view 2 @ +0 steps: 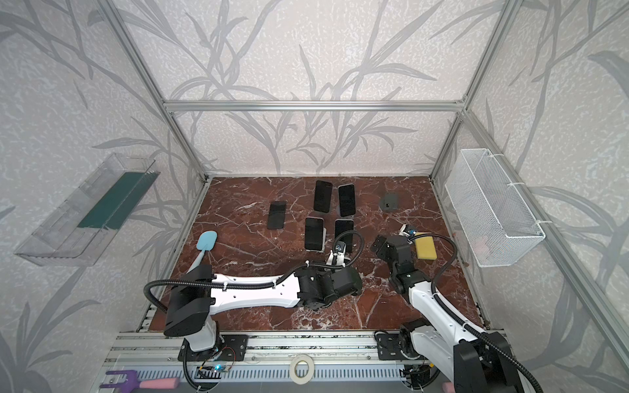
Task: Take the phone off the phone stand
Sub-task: 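Lift the silver-framed phone straight up off its round stand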
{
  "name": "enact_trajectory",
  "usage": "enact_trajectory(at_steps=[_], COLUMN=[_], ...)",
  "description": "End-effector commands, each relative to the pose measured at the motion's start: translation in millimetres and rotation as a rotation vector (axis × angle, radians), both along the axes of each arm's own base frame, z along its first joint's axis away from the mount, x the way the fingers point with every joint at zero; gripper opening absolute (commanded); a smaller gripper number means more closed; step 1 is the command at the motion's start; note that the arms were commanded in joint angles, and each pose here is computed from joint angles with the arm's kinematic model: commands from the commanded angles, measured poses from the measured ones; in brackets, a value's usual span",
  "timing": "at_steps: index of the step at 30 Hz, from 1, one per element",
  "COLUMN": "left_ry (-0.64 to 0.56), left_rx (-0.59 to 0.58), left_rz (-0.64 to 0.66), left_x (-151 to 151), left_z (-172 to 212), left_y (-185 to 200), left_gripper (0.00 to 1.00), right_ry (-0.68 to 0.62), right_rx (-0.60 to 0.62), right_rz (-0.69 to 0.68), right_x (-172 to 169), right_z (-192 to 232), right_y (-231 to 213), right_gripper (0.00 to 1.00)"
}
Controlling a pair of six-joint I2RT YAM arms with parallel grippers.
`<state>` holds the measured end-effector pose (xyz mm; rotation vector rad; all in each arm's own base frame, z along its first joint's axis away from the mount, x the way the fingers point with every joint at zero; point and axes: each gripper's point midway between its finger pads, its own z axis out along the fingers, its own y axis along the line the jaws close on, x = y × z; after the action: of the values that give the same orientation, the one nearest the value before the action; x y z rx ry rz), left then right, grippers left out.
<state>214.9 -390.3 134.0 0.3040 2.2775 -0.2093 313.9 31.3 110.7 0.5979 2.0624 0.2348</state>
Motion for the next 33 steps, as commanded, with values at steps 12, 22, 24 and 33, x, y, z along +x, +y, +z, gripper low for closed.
enact_trajectory(at_steps=[12,22,24,33], left_ry=[-0.022,-0.028,-0.032,-0.036], left_rx=[0.014,0.040,0.047,0.052], left_rz=[0.051,0.039,0.035,0.023], left_x=[10.4,11.2,11.1,11.1], left_z=[-4.2,-9.9,-10.4,-10.4], left_y=[-0.1,-1.9,-2.0,-2.4], left_gripper=[0.92,0.88,0.87,0.79], right_ry=[-0.023,-0.030,-0.032,-0.036], right_rx=[0.021,0.018,0.019,0.021], right_rz=[-0.010,-0.013,-0.015,-0.017], right_x=[9.4,8.4,8.3,8.2], right_z=[6.9,10.0,10.7,12.0], right_y=[1.4,-0.2,-0.6,-1.3], right_gripper=[1.00,1.00,1.00,1.00])
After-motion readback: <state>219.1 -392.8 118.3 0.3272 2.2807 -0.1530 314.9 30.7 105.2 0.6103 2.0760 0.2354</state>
